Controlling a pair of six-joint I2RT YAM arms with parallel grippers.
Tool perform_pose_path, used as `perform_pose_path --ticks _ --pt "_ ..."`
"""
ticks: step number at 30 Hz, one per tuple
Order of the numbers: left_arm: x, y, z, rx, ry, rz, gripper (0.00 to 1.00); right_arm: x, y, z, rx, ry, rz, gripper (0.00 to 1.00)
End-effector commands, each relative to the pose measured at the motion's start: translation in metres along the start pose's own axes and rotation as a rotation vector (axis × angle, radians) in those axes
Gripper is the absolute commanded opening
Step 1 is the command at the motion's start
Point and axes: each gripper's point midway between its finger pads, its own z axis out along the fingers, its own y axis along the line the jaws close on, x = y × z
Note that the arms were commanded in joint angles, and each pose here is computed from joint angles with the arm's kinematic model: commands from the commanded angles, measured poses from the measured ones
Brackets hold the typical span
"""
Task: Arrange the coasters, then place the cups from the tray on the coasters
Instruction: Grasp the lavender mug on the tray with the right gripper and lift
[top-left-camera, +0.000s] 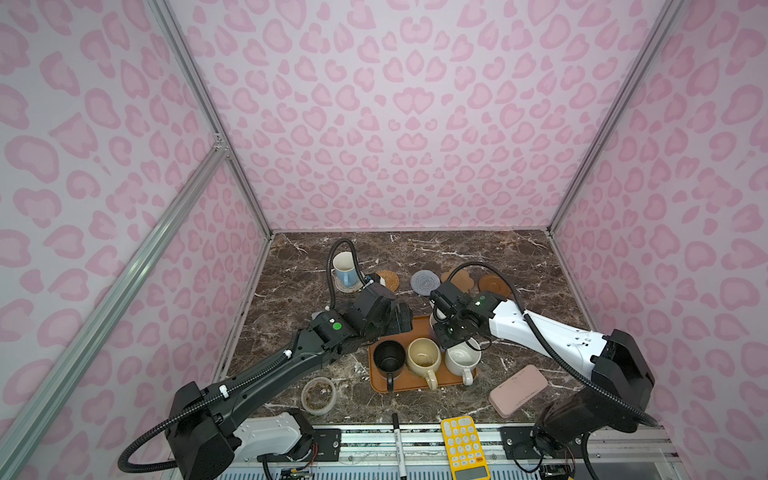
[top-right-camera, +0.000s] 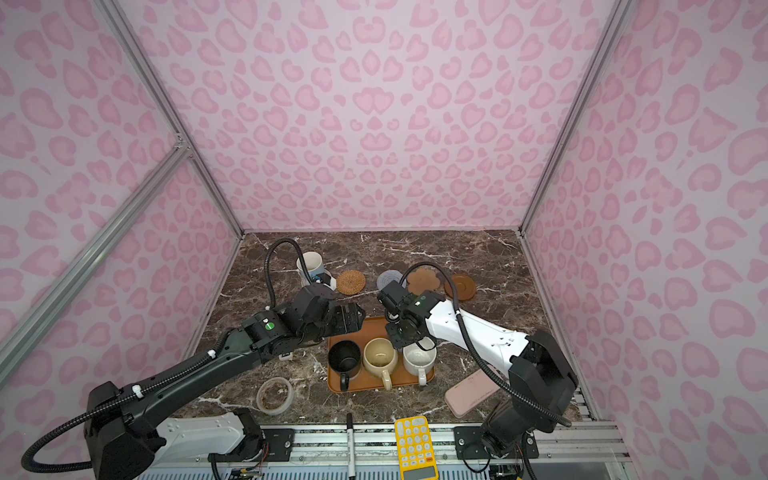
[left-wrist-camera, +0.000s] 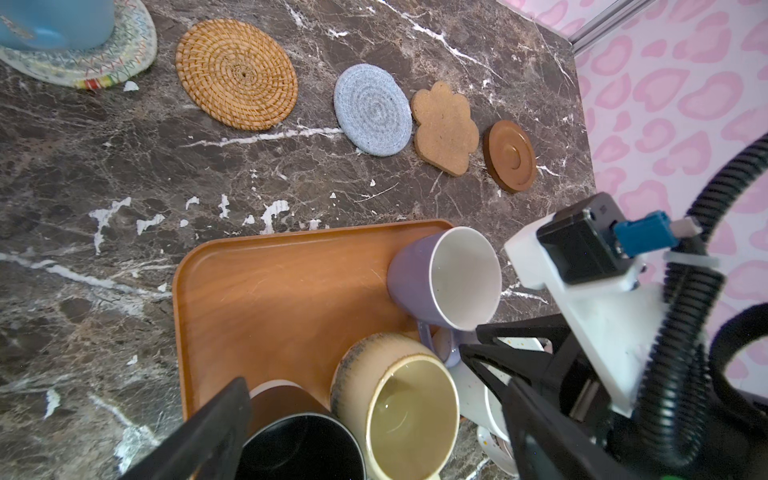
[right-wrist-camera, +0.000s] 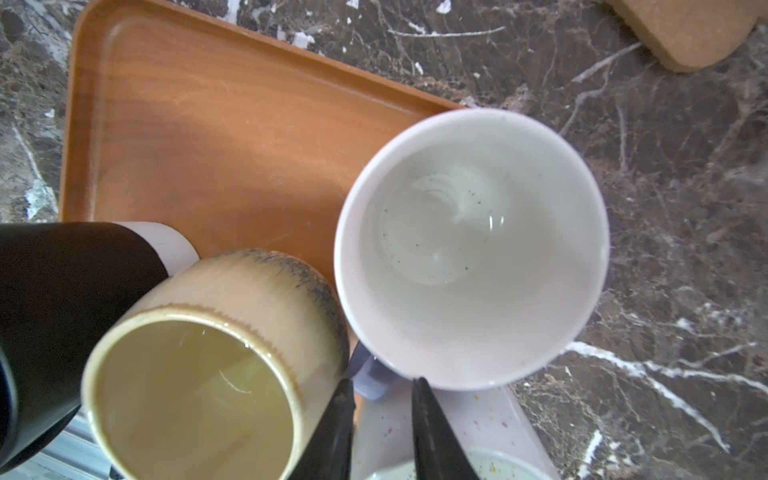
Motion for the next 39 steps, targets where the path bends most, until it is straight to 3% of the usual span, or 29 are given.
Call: perform_pose_path --ticks 1,9,13,23,39 --pt "-0.005 -0.003 0.001 0.009 -0.026 -0.011 0.96 0.013 -0.01 0.006 0.053 0.054 0.015 0.27" --pt "-0.003 0.0 0.003 -0.004 -0.025 -0.013 0.96 0.014 -0.013 0.012 0.061 0.044 0.039 0.27" --pt "-0.003 -0.001 0.005 -0.005 -0.024 -0.012 0.96 0.009 -0.015 0.011 0.082 0.028 0.04 0.33" --pt "0.0 -0.002 0.011 -0.009 -0.009 -0.005 0.96 0.012 -0.016 -0.003 0.096 0.009 0.045 0.32" --pt "0.0 0.0 0.012 -0.016 -0.013 -0.007 0.97 0.005 -0.008 0.02 0.034 0.005 0.072 0.4"
